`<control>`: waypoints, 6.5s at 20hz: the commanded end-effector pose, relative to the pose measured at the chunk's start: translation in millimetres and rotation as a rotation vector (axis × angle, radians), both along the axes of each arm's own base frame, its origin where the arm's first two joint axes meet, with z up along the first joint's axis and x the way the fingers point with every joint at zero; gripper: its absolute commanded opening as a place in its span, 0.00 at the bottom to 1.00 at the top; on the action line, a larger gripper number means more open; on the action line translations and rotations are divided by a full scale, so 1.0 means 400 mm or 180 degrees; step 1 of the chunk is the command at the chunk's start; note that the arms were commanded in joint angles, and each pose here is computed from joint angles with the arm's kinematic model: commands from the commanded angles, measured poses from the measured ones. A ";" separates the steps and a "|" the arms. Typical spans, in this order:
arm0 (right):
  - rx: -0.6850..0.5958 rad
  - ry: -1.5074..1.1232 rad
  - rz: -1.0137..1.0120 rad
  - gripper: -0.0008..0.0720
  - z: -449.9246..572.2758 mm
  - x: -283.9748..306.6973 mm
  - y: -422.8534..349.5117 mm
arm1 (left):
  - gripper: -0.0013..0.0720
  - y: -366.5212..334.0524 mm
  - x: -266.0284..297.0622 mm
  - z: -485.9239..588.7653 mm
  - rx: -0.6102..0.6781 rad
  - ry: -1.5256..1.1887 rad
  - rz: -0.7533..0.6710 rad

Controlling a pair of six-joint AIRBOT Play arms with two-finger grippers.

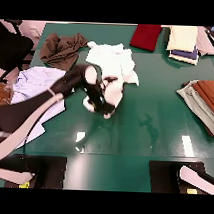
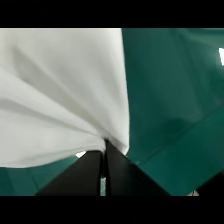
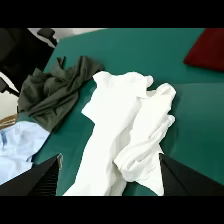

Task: Fold the shirts.

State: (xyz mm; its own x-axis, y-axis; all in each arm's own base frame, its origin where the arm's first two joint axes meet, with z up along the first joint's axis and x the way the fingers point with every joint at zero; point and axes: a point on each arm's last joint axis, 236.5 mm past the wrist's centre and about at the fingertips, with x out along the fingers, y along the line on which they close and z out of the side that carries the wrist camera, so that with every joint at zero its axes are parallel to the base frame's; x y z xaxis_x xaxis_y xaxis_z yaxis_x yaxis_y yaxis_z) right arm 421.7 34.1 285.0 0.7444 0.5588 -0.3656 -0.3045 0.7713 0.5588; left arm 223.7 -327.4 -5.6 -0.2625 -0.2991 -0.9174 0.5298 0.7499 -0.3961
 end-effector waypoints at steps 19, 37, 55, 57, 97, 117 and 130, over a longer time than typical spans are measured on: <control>0.1111 0.2101 -0.0685 0.81 -0.860 -0.078 -0.222 | 0.85 0.090 -0.190 0.060 0.0632 -0.0756 -0.0145; 0.0820 0.1691 -0.0832 0.72 -0.713 0.052 -0.448 | 0.85 0.122 -0.070 0.103 0.0829 -0.1375 0.0023; 0.0291 0.2300 0.1251 0.73 -0.852 0.164 0.397 | 0.85 0.320 0.288 0.217 0.0314 -0.1739 0.1779; 0.0230 0.2527 0.1358 0.73 -0.887 0.151 0.419 | 0.85 0.315 0.285 0.217 0.0298 -0.1719 0.1764; -0.1015 0.1305 -0.0027 0.05 -0.354 -0.138 -0.056 | 0.04 0.349 0.377 0.141 -0.0565 -0.1200 0.1912; -0.1590 -0.1000 -0.1264 0.05 0.379 -0.497 -0.052 | 0.05 0.533 0.280 1.141 -0.1490 -0.3866 0.2123; -0.0611 0.2492 -0.0238 0.05 -0.644 -0.290 -0.124 | 0.11 0.333 0.684 0.162 -0.0623 -0.1337 0.1955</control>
